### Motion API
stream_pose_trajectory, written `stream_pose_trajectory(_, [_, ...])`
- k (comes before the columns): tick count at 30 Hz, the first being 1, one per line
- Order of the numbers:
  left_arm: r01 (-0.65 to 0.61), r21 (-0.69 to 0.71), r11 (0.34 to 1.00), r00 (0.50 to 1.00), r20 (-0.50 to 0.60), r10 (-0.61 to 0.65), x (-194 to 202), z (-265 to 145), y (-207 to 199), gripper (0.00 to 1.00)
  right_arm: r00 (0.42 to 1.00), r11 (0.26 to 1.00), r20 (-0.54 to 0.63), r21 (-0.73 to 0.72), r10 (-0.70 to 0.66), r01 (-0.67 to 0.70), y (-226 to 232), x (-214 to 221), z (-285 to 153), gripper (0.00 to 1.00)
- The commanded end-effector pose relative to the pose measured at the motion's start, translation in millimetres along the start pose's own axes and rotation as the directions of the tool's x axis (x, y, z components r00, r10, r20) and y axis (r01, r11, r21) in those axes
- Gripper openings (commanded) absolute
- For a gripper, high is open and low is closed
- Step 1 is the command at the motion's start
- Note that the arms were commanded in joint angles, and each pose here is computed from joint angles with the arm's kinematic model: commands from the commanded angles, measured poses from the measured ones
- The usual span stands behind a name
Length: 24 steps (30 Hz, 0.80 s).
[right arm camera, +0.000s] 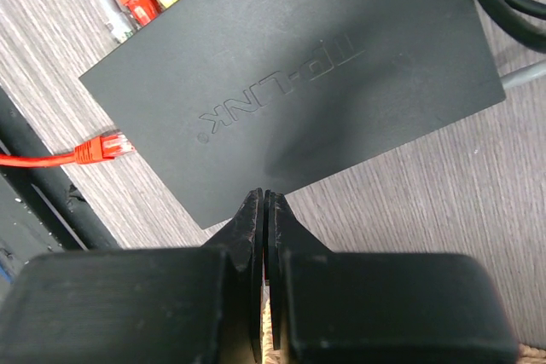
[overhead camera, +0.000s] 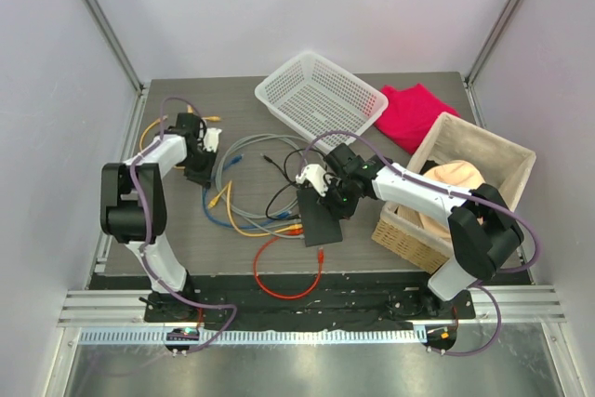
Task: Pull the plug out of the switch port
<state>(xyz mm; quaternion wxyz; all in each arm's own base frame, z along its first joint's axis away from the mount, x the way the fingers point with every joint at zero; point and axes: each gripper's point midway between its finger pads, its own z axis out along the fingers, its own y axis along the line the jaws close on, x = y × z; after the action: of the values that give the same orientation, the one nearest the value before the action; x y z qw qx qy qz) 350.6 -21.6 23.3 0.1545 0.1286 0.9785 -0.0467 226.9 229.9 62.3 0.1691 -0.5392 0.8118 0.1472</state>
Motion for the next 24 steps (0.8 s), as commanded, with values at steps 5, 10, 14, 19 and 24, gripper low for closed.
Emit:
stream_pose_trajectory(5, [-0.169, -0.142, 0.975, 0.959, 0.203, 0.196, -64.6, -143.4, 13.1, 0.0, 0.999, 0.999, 0.036, 0.042, -0.028, 0.027, -7.0, -9.5, -4.2, 0.03])
stream_pose_trajectory(10, [-0.295, -0.393, 0.871, 0.92, 0.128, 0.37, -70.7, -190.5, 54.8, 0.0, 0.998, 0.998, 0.046, 0.052, -0.033, 0.031, -10.0, -13.9, -3.8, 0.03])
stream_pose_trajectory(14, [-0.406, -0.515, 0.755, 0.876, 0.015, 0.481, -63.2, -189.8, 80.4, 0.0, 0.998, 0.998, 0.048, 0.049, -0.029, 0.026, -10.4, -16.1, -2.8, 0.03])
stream_pose_trajectory(19, [-0.256, -0.631, 0.733, 0.907, 0.105, 0.407, -77.6, -203.4, 98.1, 0.0, 0.998, 0.998, 0.054, 0.06, -0.033, 0.03, -12.9, -19.2, -4.3, 0.03])
stream_pose_trajectory(24, [-0.215, -0.701, 0.68, 0.893, 0.14, 0.427, -88.0, -240.5, 104.1, 0.0, 0.998, 0.996, 0.053, 0.077, -0.039, 0.035, -14.7, -17.6, -7.1, 0.03])
